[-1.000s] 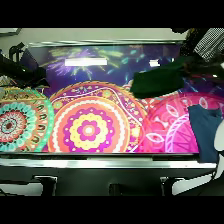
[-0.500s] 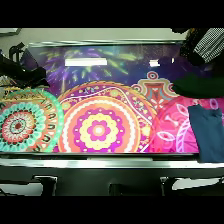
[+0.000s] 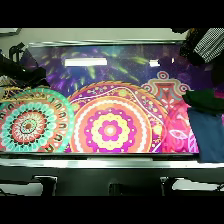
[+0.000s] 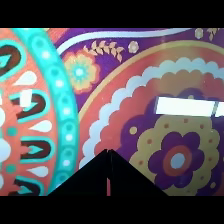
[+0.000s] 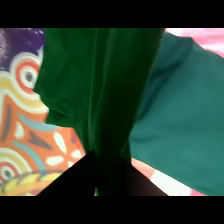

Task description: Fold the clothes and pants, and hang the long-sleeved shirts on hangers.

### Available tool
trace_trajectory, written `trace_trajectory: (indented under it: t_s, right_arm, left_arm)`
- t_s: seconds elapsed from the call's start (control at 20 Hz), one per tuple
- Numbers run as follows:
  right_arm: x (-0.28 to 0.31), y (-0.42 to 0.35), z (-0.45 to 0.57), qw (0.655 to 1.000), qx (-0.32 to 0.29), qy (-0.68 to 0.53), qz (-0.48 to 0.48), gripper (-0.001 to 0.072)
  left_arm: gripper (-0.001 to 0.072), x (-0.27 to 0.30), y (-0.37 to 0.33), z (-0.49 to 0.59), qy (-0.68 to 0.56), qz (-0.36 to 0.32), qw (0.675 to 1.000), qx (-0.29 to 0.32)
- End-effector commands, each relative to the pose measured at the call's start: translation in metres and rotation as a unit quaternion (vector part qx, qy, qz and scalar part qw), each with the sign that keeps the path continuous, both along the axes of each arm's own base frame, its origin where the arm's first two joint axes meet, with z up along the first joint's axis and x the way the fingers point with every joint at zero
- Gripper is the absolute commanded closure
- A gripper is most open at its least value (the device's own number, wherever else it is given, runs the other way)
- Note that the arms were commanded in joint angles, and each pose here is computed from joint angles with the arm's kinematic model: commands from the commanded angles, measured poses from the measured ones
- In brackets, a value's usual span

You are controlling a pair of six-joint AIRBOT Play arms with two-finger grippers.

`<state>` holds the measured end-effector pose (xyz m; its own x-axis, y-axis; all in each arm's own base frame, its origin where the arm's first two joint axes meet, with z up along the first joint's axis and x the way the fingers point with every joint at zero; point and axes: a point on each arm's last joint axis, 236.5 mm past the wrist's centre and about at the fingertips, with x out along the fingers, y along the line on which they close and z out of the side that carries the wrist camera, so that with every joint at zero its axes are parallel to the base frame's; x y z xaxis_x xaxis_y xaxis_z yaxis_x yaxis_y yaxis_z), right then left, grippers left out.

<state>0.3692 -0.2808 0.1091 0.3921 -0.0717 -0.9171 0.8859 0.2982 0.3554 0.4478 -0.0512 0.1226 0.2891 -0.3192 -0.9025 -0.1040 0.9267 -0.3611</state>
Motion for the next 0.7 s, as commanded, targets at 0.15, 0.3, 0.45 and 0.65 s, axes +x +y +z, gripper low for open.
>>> trace_trajectory:
  t_s: [0.15,0.3,0.45,0.65]
  right_arm:
    - [-0.076,0.012,-0.020,0.986,0.015,0.163,0.032,0.0680]
    - [-0.105,0.012,-0.033,0.972,0.014,0.227,0.057,0.0680]
    - [-0.131,0.016,-0.049,0.961,0.017,0.270,0.059,0.0680]
    - [-0.157,0.026,-0.074,0.951,0.019,0.304,0.055,0.0679]
  left_arm:
    - [0.0692,-0.012,-0.012,-0.003,0.022,-0.021,1.000,0.001]
    - [0.0692,-0.014,-0.016,-0.003,0.024,-0.025,0.999,0.001]
    - [0.0692,-0.014,-0.016,-0.003,0.026,-0.018,0.999,-0.001]
    - [0.0692,-0.014,-0.015,-0.003,0.026,-0.018,0.999,0.000]
